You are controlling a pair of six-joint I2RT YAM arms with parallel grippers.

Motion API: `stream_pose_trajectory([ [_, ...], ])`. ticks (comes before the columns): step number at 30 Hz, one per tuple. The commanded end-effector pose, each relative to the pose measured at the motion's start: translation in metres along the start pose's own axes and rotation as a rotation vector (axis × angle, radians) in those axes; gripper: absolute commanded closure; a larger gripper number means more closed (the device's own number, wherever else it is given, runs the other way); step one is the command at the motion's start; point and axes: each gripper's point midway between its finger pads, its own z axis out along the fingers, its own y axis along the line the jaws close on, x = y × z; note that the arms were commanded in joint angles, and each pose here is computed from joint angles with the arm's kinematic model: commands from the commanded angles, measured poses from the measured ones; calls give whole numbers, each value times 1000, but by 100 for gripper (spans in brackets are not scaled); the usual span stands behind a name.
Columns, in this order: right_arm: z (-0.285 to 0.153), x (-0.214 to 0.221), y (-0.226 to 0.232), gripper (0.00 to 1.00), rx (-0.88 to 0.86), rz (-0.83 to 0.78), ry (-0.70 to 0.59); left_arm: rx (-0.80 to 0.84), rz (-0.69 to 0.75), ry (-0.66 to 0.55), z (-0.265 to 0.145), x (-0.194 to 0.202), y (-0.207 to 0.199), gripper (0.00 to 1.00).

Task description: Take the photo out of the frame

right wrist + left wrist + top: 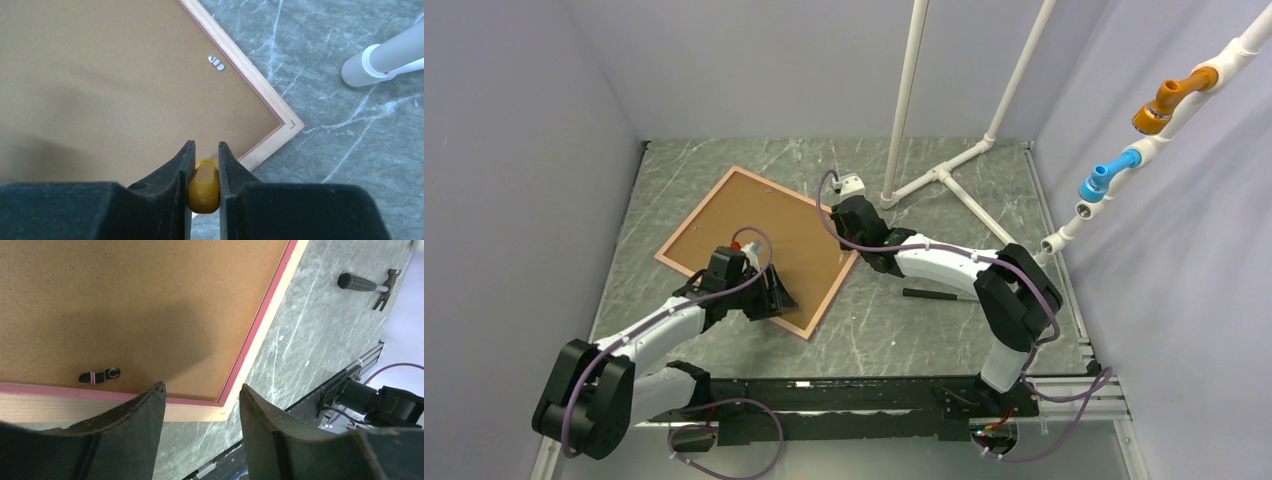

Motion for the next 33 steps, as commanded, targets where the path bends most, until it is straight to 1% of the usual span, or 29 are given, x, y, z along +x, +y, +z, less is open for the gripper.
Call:
stream_pose_trajectory([
  [1, -10, -38, -11, 100, 61, 37, -117, 31, 55, -32, -11, -3, -9, 40],
  [4, -27, -49, -34, 100, 172, 55, -132, 57, 100, -55, -24, -7, -20, 37],
  [8, -53, -37, -95, 100, 433, 89, -73, 87, 135, -80, -42, -9, -32, 35],
  [10, -60, -25, -133, 100, 553, 94, -4, 102, 143, -84, -48, -5, -34, 34],
  [12, -71, -6, -167, 100, 686, 73, 110, 111, 142, -89, -52, -1, -34, 34],
  [15, -91, 25, -205, 100, 873, 10, 289, 133, 134, -105, -59, 4, -35, 34],
  [16, -97, 31, -213, 100, 923, -10, 323, 144, 126, -107, -60, 6, -37, 34],
  [18, -100, 43, -223, 100, 978, -45, 381, 170, 120, -111, -62, 8, -40, 33],
  [22, -97, 69, -239, 100, 1020, -73, 496, 188, 123, -108, -68, 9, -46, 34],
  [26, -90, 87, -254, 100, 1054, -109, 570, 184, 130, -113, -75, 10, -47, 34],
  [27, -88, 90, -256, 98, 1060, -120, 583, 184, 130, -119, -77, 10, -48, 34],
  [29, -84, 95, -257, 88, 1060, -139, 597, 182, 129, -133, -81, 9, -49, 34],
  [32, -69, 104, -252, 63, 984, -146, 600, 175, 129, -150, -88, 8, -50, 33],
  [33, -66, 107, -250, 59, 966, -147, 606, 174, 130, -158, -91, 8, -51, 33],
])
